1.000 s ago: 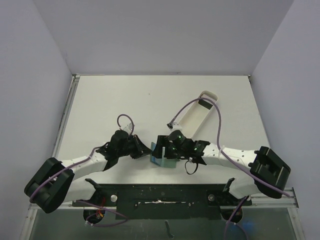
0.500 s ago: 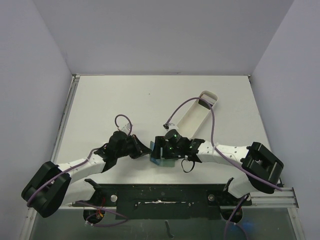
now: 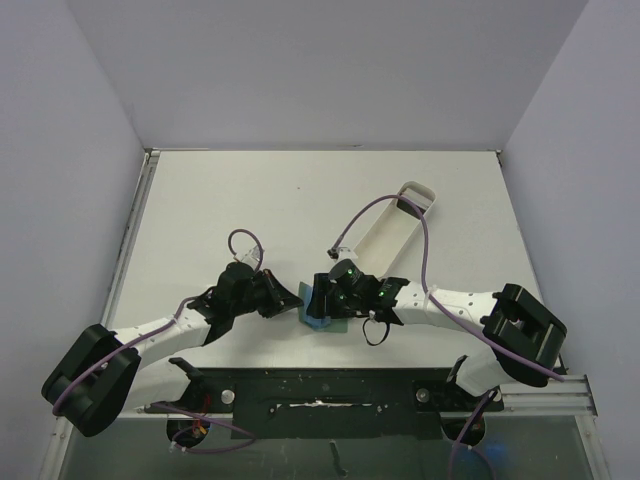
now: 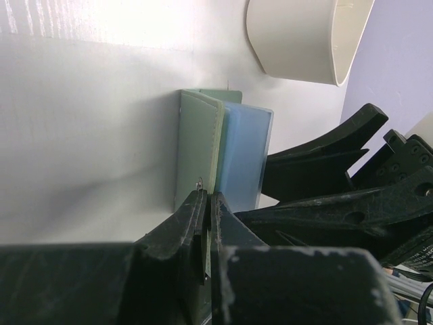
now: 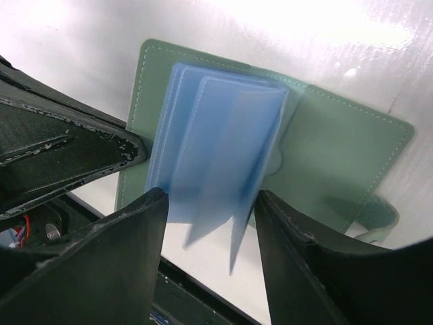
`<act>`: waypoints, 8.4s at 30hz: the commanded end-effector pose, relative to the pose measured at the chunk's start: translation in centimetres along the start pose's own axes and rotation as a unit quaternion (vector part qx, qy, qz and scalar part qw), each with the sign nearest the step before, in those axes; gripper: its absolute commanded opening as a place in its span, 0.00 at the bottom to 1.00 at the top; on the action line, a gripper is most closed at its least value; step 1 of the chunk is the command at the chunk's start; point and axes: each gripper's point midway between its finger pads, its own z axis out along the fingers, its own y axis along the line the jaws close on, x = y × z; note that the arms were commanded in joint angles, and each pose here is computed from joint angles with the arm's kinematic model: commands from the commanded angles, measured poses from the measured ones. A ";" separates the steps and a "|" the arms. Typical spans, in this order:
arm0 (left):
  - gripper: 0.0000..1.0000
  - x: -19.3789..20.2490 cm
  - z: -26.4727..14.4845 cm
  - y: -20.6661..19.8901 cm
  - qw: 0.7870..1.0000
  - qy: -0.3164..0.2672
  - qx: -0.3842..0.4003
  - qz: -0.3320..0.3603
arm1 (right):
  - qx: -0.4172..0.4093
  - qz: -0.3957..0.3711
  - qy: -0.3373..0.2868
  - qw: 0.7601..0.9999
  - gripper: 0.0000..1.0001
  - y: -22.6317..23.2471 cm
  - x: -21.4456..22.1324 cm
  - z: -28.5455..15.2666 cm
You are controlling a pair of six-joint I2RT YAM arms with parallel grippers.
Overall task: Put the credit cards into the card holder
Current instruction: Open the card holder at the center of the board, then pick up the credit card from the storage box.
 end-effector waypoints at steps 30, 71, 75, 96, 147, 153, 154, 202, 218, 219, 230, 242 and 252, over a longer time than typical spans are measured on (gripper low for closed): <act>0.00 -0.4 0.0 -0.2 1.000 -0.015 0.012 0.024 | 0.040 -0.042 -0.058 0.997 0.73 1.4 -3.6 -2.3; 0.05 0.0 1.0 0.9 0.999 0.002 -0.003 0.040 | 0.084 -0.045 -0.069 0.993 0.18 -1.3 -2.8 -2.8; 0.00 0.0 0.9 0.7 0.999 0.000 0.001 0.043 | 0.116 -0.042 -0.074 0.990 0.31 -2.4 -3.1 -3.8; 0.18 -0.7 0.4 0.7 0.997 -0.005 -0.020 0.077 | 0.079 -0.045 -0.058 0.994 0.36 -2.8 -1.2 -1.0; 0.00 1.3 -1.3 -1.9 0.988 0.060 0.063 0.125 | 0.295 -0.357 -0.114 0.879 0.53 -25.8 -31.5 -7.3; 0.00 1.2 -1.0 -2.0 0.989 0.057 0.066 0.122 | 0.306 -0.404 -0.104 0.856 0.52 -27.0 -31.8 -6.3; 0.00 1.1 -1.0 -2.1 0.989 0.057 0.066 0.122 | 0.309 -0.408 -0.100 0.853 0.51 -27.3 -31.8 -6.1; 0.00 1.0 -0.9 -1.2 0.990 0.064 0.060 0.110 | 0.382 -0.427 -0.106 0.812 0.14 -30.7 -32.6 -5.8; 0.00 1.0 -0.9 -1.2 0.991 0.061 0.062 0.101 | 0.336 -0.411 -0.108 0.841 0.00 -28.0 -31.7 -7.5; 0.00 1.1 -0.9 -1.1 0.991 0.061 0.062 0.100 | 0.332 -0.408 -0.108 0.843 0.00 -27.8 -31.6 -7.6; 0.00 0.6 -0.9 -1.3 0.993 0.045 0.068 0.082 | 0.323 -0.388 -0.119 0.855 0.00 -25.8 -31.2 -10.5; 0.00 -0.7 -0.5 -1.6 0.996 0.009 0.075 0.050 | 0.287 -0.333 -0.147 0.886 0.00 -22.3 -30.4 -13.4; 0.02 -1.5 0.5 -1.0 0.997 -0.014 0.071 0.010 | 0.223 -0.273 -0.215 0.911 0.00 -12.7 -26.6 -15.5</act>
